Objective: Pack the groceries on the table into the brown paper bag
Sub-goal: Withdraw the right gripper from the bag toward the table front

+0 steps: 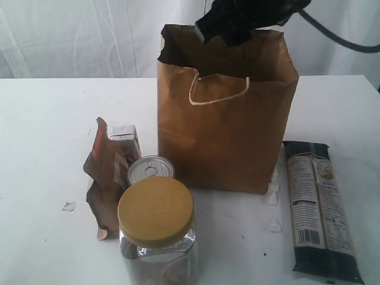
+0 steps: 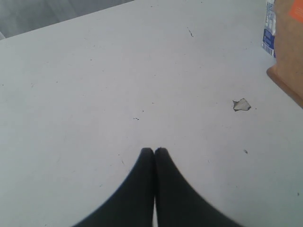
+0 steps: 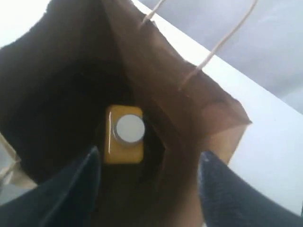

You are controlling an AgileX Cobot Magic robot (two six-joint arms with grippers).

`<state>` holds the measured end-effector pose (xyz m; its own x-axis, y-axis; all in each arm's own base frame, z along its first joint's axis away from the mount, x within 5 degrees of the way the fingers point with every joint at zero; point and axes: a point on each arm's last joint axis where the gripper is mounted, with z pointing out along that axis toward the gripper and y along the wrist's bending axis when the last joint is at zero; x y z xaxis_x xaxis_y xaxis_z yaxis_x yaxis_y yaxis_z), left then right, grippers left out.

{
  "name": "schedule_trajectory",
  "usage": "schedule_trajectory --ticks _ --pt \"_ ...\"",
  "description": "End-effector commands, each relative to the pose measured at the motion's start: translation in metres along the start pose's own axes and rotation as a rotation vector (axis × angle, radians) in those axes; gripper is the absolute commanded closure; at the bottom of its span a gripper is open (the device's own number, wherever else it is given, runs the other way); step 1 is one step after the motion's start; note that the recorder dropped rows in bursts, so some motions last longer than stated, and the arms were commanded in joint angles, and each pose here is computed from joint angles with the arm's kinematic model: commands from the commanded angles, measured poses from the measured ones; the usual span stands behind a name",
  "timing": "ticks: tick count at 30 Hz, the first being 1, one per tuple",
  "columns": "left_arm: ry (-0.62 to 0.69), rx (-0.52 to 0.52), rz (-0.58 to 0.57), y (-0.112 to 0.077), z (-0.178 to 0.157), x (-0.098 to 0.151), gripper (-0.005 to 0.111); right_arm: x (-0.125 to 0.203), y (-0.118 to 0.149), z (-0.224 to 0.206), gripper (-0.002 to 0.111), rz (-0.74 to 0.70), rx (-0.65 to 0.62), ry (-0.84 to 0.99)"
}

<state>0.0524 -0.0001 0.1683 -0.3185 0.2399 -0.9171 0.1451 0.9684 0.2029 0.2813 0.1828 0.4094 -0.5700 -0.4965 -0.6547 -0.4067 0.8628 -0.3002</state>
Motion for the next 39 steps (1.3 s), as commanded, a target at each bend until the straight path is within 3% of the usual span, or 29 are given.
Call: schedule_trajectory --ticks 1,5,7,13,23,26,30,32,39 --pt "-0.001 -0.003 -0.004 0.000 0.000 0.001 0.107 0.005 -0.010 -0.023 0.072 0.018 0.010 -0.004" --pt "-0.001 -0.003 -0.004 0.000 0.000 0.001 0.107 0.008 -0.020 -0.047 0.102 0.041 0.015 -0.049" --pt "-0.001 -0.003 -0.004 0.000 0.000 0.001 0.107 0.011 -0.025 -0.059 0.108 0.050 0.024 -0.056" --pt "-0.001 -0.003 -0.004 0.000 0.000 0.001 0.107 0.029 -0.031 -0.077 0.108 0.069 0.008 -0.012" --pt "-0.001 -0.003 -0.004 0.000 0.000 0.001 0.107 0.095 -0.001 -0.053 0.108 -0.043 -0.187 0.099" --pt "-0.001 -0.003 -0.004 0.000 0.000 0.001 0.107 0.120 0.015 -0.047 0.108 -0.174 -0.332 0.126" --pt "-0.001 -0.003 -0.004 0.000 0.000 0.001 0.107 0.157 0.050 -0.039 0.108 -0.443 -0.686 0.162" --pt "-0.001 -0.003 -0.004 0.000 0.000 0.001 0.107 0.169 0.061 -0.033 0.108 -0.509 -0.791 0.132" --pt "-0.001 -0.003 -0.004 0.000 0.000 0.001 0.107 0.215 0.074 0.012 0.108 -0.489 -0.697 0.093"
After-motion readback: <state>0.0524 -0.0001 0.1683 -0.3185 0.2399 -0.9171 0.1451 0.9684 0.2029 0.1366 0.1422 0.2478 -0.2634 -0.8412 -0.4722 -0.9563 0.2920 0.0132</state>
